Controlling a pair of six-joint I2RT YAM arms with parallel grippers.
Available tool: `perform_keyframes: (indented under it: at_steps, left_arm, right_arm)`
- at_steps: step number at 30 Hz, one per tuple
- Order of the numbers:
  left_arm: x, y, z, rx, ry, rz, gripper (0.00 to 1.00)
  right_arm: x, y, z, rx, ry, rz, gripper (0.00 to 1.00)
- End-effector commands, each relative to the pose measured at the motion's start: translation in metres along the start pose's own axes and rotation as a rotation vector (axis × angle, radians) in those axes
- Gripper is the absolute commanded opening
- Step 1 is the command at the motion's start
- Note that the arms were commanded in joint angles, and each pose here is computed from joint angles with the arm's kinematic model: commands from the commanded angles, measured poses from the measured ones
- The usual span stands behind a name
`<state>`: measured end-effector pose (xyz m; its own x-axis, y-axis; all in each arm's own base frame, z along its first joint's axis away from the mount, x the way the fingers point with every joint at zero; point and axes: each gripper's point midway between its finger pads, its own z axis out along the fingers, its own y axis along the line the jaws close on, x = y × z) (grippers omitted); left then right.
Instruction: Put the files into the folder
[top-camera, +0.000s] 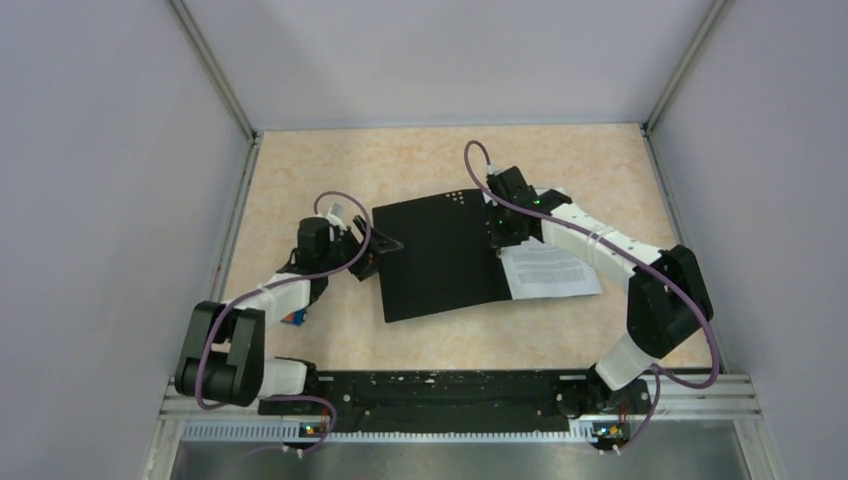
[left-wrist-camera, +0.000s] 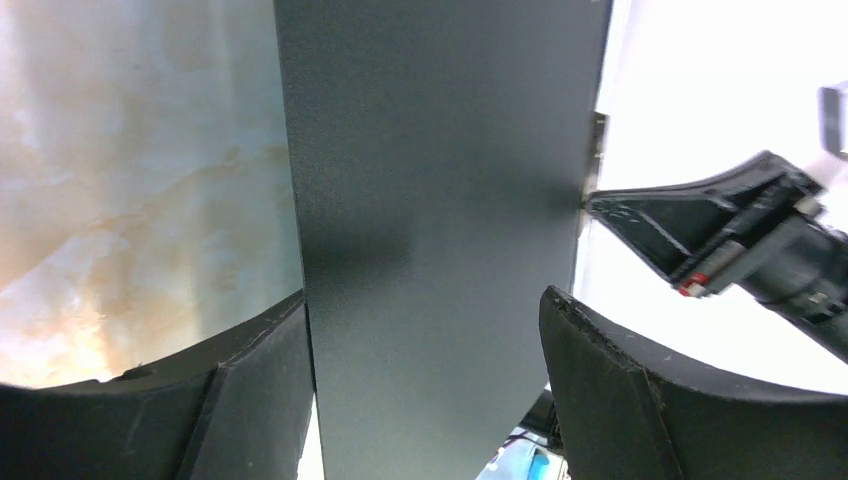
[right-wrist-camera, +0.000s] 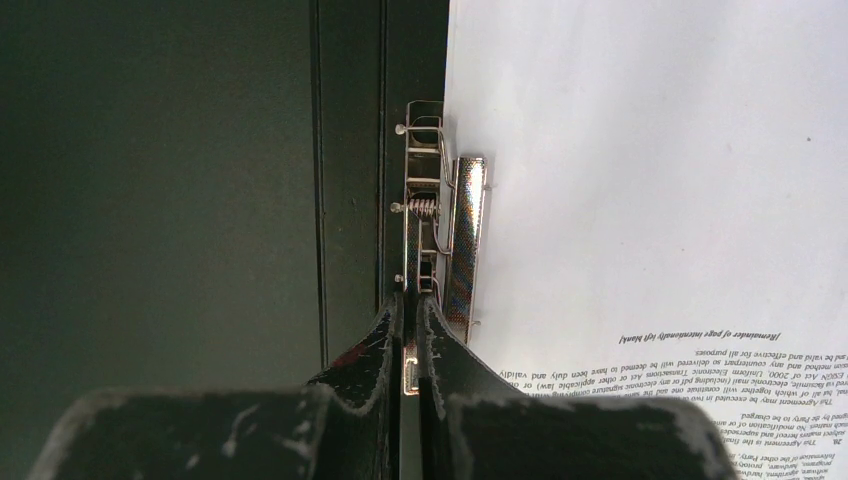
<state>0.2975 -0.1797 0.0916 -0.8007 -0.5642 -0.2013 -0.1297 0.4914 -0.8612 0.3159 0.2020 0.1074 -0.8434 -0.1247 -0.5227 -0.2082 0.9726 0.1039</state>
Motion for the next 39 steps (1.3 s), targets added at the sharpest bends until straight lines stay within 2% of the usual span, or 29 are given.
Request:
perform_keyframes:
  at_steps: [1, 6, 11, 19, 23, 27, 31, 34, 39]
  left_arm:
    - [-0.02, -0.052, -0.023, 0.122, -0.101, 0.07, 0.8]
    - [-0.032, -0.076, -0.041, 0.121, -0.157, 0.159, 0.8]
    - [-0.033, -0.078, -0.045, 0.071, -0.135, 0.207, 0.79]
    - [-0.037, -0.085, -0.054, 0.015, -0.118, 0.279, 0.79]
    - [-0.037, -0.091, -0.053, 0.007, -0.092, 0.311, 0.84]
    - [-0.038, -0.097, -0.053, 0.004, -0.079, 0.328, 0.92]
    - [-0.037, -0.101, -0.054, 0.002, -0.066, 0.348, 0.98]
    - [-0.038, -0.108, -0.056, 0.012, -0.073, 0.366, 0.98]
    - [-0.038, -0.126, -0.06, 0.05, -0.07, 0.397, 0.98]
  right_arm:
    - [-0.027, 0.009, -0.005, -0.043, -0.111, 0.048, 0.0]
    - [-0.016, 0.027, 0.015, -0.065, -0.117, 0.08, 0.0]
    - [-0.001, 0.061, 0.039, -0.093, -0.112, 0.078, 0.0]
    - [0.005, 0.108, 0.05, -0.218, -0.118, 0.121, 0.0]
    - [0.013, 0.134, 0.054, -0.307, -0.096, 0.163, 0.0]
    - [0.023, 0.148, 0.061, -0.357, -0.072, 0.19, 0.11]
    - [0.023, 0.154, 0.061, -0.378, -0.061, 0.187, 0.27]
    - [0.015, 0.157, 0.052, -0.399, -0.08, 0.186, 0.38]
    - [-0.007, 0.161, 0.027, -0.421, -0.13, 0.177, 0.49]
